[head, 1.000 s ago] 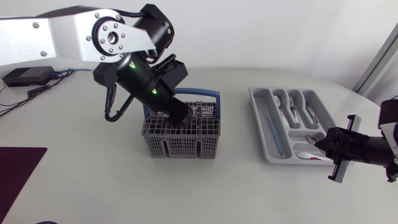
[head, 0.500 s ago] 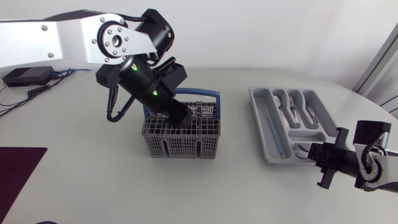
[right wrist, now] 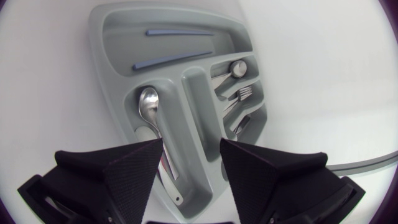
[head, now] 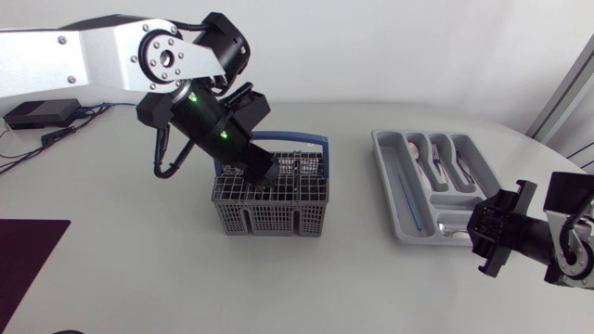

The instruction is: Unload the cutlery basket into the drawer organizer.

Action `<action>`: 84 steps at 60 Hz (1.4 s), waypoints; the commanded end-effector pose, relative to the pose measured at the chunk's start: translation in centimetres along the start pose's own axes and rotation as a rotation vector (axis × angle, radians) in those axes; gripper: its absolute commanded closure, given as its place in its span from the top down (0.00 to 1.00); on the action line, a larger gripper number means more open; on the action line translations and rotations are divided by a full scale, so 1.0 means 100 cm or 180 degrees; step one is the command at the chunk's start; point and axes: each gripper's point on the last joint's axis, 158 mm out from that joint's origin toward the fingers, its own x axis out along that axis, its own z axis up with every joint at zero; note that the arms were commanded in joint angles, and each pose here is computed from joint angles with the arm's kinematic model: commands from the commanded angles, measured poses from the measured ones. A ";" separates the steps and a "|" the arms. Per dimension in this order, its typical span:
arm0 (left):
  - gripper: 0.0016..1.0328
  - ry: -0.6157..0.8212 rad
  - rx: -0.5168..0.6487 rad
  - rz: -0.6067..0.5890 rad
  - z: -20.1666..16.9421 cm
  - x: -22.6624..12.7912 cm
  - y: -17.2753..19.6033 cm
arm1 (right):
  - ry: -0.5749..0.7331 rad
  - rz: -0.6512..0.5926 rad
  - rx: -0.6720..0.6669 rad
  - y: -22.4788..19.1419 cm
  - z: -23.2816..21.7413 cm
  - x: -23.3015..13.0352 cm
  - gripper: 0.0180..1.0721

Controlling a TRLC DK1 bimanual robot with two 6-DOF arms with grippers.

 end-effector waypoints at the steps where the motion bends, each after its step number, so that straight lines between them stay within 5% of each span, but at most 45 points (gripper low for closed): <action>1: 0.86 0.0104 -0.0046 0.0021 -0.013 0.005 0.004 | -0.0086 -0.0052 0.0073 -0.011 0.012 -0.006 0.71; 23: 0.86 0.0119 -0.0048 0.0099 -0.023 0.002 0.009 | -0.0499 0.0281 0.0198 0.013 0.077 -0.026 0.75; 45: 0.86 -0.0034 0.0123 0.0154 -0.031 -0.010 0.013 | -0.1014 0.0911 0.0840 0.027 0.183 -0.064 0.74; 84: 0.86 -0.0560 0.1687 0.0258 -0.045 -0.017 -0.005 | -0.1208 0.2522 0.2046 0.075 0.325 -0.105 0.74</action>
